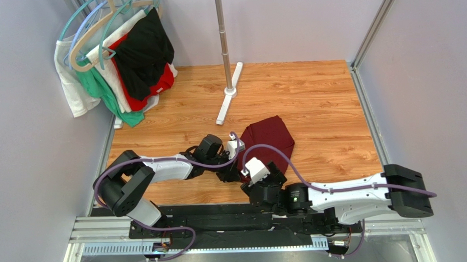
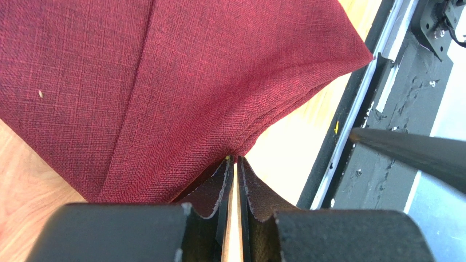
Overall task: Fold the napkin, place the utensils inside, and roll it up
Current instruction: Roll the napkin at the center of the board.
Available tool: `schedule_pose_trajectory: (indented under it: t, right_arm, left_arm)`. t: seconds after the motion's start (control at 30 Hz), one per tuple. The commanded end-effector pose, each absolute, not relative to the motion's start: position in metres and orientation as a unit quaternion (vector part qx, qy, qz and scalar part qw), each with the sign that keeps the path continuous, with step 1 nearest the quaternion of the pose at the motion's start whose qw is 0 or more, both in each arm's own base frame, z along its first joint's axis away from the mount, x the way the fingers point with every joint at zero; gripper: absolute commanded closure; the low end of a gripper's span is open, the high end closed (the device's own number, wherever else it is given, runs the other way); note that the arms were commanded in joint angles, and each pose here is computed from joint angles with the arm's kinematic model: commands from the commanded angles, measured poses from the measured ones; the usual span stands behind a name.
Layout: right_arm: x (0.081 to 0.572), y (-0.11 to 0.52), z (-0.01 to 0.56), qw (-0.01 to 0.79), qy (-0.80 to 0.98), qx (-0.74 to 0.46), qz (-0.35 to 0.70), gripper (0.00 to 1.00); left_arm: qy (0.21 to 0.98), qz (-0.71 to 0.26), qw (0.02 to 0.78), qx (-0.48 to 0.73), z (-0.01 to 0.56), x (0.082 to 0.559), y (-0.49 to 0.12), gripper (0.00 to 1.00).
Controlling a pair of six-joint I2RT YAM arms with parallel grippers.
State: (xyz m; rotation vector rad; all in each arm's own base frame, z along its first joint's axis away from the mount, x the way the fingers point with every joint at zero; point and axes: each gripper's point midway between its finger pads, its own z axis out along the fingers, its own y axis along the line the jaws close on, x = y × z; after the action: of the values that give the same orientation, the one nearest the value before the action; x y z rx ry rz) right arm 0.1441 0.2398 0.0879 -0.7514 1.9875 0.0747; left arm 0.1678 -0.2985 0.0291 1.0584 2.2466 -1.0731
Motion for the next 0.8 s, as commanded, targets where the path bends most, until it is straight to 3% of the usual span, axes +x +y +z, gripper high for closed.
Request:
schedule_pose_trajectory:
  t: [0.0, 0.77]
  right_arm:
    - [0.140, 0.262, 0.083, 0.481, 0.807, -0.343, 0.026, 0.16]
    - [0.133, 0.283, 0.037, 0.439, 0.791, -0.426, 0.000, 0.43]
  left_arm:
    - [0.806, -0.402, 0.217, 0.375, 0.041, 0.173, -0.307, 0.86]
    - [0.811, -0.403, 0.212, 0.366, 0.046, 0.176, -0.307, 0.85]
